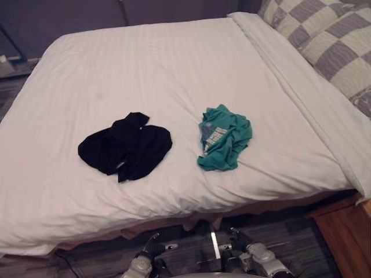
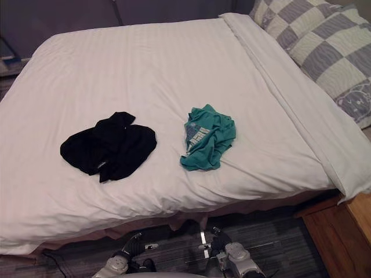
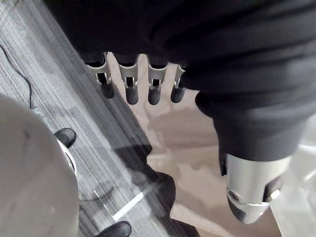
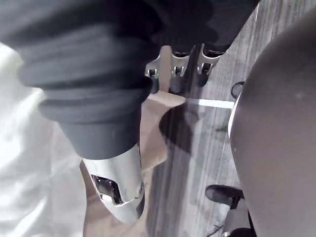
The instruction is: Tidy the bed and pick cloth on bed and put in laundry
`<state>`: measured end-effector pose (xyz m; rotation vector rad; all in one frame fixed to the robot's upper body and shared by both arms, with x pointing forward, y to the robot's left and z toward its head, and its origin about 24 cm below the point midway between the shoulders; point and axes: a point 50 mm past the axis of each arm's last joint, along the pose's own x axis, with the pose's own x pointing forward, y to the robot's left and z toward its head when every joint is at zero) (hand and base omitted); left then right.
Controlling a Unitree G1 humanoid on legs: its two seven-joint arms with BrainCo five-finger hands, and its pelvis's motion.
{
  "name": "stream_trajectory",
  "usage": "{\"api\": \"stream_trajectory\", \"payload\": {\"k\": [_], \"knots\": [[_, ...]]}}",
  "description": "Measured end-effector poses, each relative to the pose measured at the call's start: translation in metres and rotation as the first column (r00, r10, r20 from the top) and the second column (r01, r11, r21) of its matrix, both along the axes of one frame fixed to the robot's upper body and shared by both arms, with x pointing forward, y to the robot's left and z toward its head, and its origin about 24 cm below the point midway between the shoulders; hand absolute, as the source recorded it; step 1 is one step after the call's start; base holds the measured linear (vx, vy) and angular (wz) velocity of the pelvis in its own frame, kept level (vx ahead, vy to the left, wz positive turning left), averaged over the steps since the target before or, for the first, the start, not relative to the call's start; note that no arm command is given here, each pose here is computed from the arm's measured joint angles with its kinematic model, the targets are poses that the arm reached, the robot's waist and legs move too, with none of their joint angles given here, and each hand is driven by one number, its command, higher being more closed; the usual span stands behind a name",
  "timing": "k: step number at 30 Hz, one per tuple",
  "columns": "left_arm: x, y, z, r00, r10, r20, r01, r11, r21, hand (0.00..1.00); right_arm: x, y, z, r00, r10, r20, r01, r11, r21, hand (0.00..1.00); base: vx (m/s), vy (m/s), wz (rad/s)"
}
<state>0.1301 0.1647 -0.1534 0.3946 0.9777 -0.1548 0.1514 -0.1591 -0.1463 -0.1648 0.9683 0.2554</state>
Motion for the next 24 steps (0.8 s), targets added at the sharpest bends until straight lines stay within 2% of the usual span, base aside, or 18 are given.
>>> {"api": "stream_trajectory", "payload": {"k": [3, 5, 6, 8, 9, 10, 11, 12, 13, 14, 15, 17, 20, 21, 22, 23, 24], "knots": [[-0.006, 0.011, -0.003, 0.993, 0.106, -0.051, -0.104, 0.994, 0.024, 0.0, -0.004, -0.004, -0.003, 0.996, -0.079, -0.03, 0.078, 0.997, -0.027, 0.0, 0.06, 0.019, -0.06], [-0.019, 0.028, -0.006, 0.951, 0.297, -0.091, -0.291, 0.954, 0.074, 0.0, -0.014, -0.023, -0.008, 0.957, -0.281, -0.077, 0.274, 0.958, -0.084, 0.0, 0.06, 0.023, 0.02], [-0.022, 0.034, -0.006, 0.935, 0.343, -0.092, -0.336, 0.938, 0.087, 0.0, -0.019, -0.029, -0.009, 0.935, -0.343, -0.091, 0.334, 0.937, -0.102, 0.0, 0.04, 0.022, 0.09], [-0.036, 0.063, -0.004, 0.87, 0.488, -0.074, -0.473, 0.867, 0.159, 0.0, -0.036, -0.062, -0.01, 0.791, -0.605, -0.092, 0.582, 0.79, -0.195, 0.0, 0.02, 0.012, 0.14], [-0.042, 0.072, -0.003, 0.85, 0.523, -0.066, -0.505, 0.843, 0.184, 0.0, -0.042, -0.073, -0.009, 0.75, -0.655, -0.087, 0.627, 0.747, -0.221, 0.0, 0.0, 0.005, 0.15], [-0.053, 0.095, 0.002, 0.8, 0.6, -0.029, -0.577, 0.78, 0.242, 0.0, -0.051, -0.1, -0.004, 0.654, -0.755, -0.042, 0.719, 0.638, -0.277, 0.0, -0.01, 0.005, 0.09], [-0.058, 0.117, 0.009, 0.767, 0.641, 0.028, -0.621, 0.73, 0.285, 0.0, -0.059, -0.124, 0.002, 0.587, -0.81, 0.008, 0.768, 0.553, -0.323, 0.0, -0.02, 0.006, 0.06], [-0.062, 0.13, 0.014, 0.749, 0.659, 0.064, -0.642, 0.699, 0.313, 0.0, -0.062, -0.137, 0.007, 0.552, -0.833, 0.042, 0.79, 0.506, -0.347, 0.0, -0.04, 0.005, 0.01], [-0.063, 0.161, 0.029, 0.736, 0.658, 0.158, -0.661, 0.646, 0.382, 0.0, -0.066, -0.166, 0.02, 0.499, -0.858, 0.124, 0.818, 0.419, -0.393, 0.0, -0.06, 0.001, 0.02], [-0.055, 0.184, 0.046, 0.737, 0.624, 0.261, -0.668, 0.613, 0.421, 0.0, -0.067, -0.186, 0.032, 0.479, -0.855, 0.199, 0.827, 0.364, -0.429, 0.0, -0.06, -0.001, 0.03], [-0.049, 0.194, 0.057, 0.74, 0.592, 0.319, -0.669, 0.604, 0.433, 0.0, -0.066, -0.197, 0.04, 0.476, -0.845, 0.246, 0.83, 0.339, -0.443, 0.0, -0.08, -0.004, 0.14], [-0.012, 0.221, 0.101, 0.729, 0.416, 0.544, -0.674, 0.576, 0.462, 0.0, -0.048, -0.227, 0.073, 0.499, -0.75, 0.435, 0.833, 0.276, -0.479, 0.0, -0.09, 0.002, 0.21], [0.03, 0.224, 0.141, 0.671, 0.241, 0.701, -0.675, 0.591, 0.443, 0.0, -0.017, -0.239, 0.106, 0.543, -0.604, 0.583, 0.829, 0.275, -0.488, 0.0, -0.08, 0.015, 0.09], [0.057, 0.219, 0.166, 0.642, 0.11, 0.759, -0.641, 0.621, 0.451, 0.0, 0.005, -0.237, 0.124, 0.595, -0.487, 0.639, 0.802, 0.303, -0.515, 0.0, 0.0, 0.0, 0.0], [0.067, 0.215, 0.176, 0.626, 0.058, 0.777, -0.625, 0.634, 0.456, 0.0, 0.014, -0.236, 0.131, 0.609, -0.445, 0.657, 0.792, 0.314, -0.523, 0.0, 0.02, 0.015, -0.05], [0.091, 0.201, 0.2, 0.572, -0.046, 0.819, -0.585, 0.677, 0.447, 0.0, 0.032, -0.231, 0.145, 0.647, -0.344, 0.68, 0.761, 0.335, -0.555, 0.0, 0.03, 0.008, -0.06], [0.101, 0.193, 0.211, 0.535, -0.087, 0.84, -0.57, 0.696, 0.435, 0.0, 0.039, -0.229, 0.151, 0.661, -0.299, 0.688, 0.748, 0.343, -0.568, 0.0, 0.08, 0.005, -0.09]]}}
